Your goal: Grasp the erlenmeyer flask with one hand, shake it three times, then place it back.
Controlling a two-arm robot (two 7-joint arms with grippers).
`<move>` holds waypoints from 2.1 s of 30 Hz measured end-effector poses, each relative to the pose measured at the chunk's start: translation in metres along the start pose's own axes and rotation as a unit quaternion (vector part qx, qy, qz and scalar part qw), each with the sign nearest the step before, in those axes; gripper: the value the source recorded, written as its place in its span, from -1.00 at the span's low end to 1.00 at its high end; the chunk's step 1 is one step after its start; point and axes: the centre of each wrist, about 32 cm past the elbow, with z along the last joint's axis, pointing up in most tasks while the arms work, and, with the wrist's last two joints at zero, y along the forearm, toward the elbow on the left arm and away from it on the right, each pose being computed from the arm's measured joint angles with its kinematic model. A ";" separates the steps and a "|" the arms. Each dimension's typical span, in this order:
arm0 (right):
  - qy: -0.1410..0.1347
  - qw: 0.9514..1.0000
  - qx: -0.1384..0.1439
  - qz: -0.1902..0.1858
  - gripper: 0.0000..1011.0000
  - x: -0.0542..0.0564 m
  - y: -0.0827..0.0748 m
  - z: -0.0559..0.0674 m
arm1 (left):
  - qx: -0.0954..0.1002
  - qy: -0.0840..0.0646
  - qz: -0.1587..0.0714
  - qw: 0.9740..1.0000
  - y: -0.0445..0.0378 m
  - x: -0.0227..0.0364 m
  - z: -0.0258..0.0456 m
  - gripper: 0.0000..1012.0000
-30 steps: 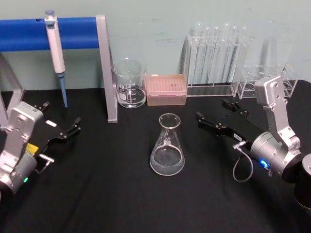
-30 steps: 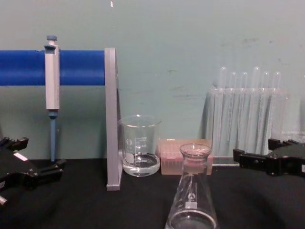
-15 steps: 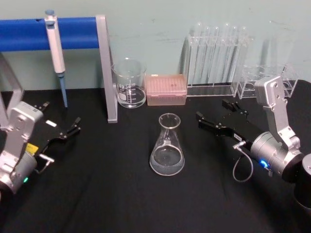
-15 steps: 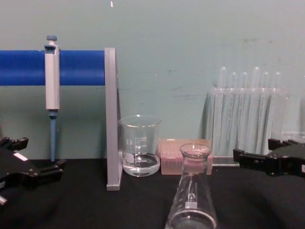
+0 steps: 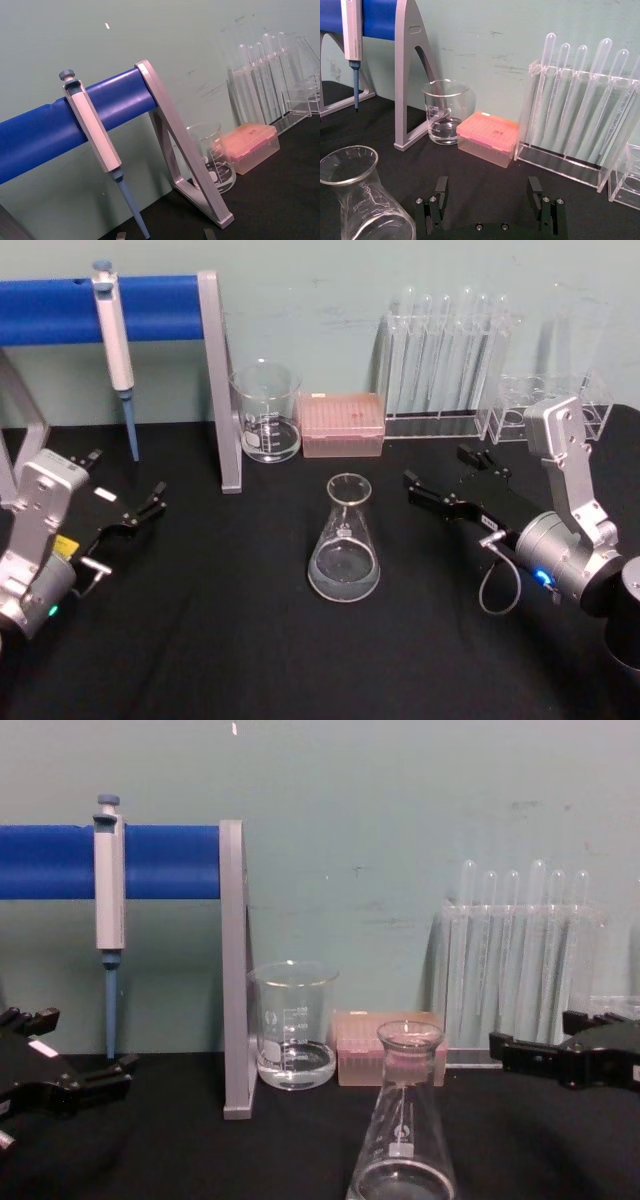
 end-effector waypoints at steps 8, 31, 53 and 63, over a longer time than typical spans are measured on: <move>0.000 1.000 0.000 0.000 0.98 0.000 0.000 0.000 | 0.000 0.000 0.000 1.000 0.0000 0.0000 0.0000 0.98; 0.000 1.000 0.000 0.000 0.98 0.000 0.000 0.000 | 0.000 0.000 0.000 1.000 0.0000 0.0000 0.0000 0.98; 0.000 1.000 0.000 0.000 0.98 0.000 0.000 0.000 | 0.000 0.000 0.000 1.000 0.0000 0.0000 0.0000 0.98; 0.000 1.000 0.000 0.000 0.98 0.000 0.000 0.000 | 0.000 0.000 0.000 1.000 0.0000 0.0000 0.0000 0.98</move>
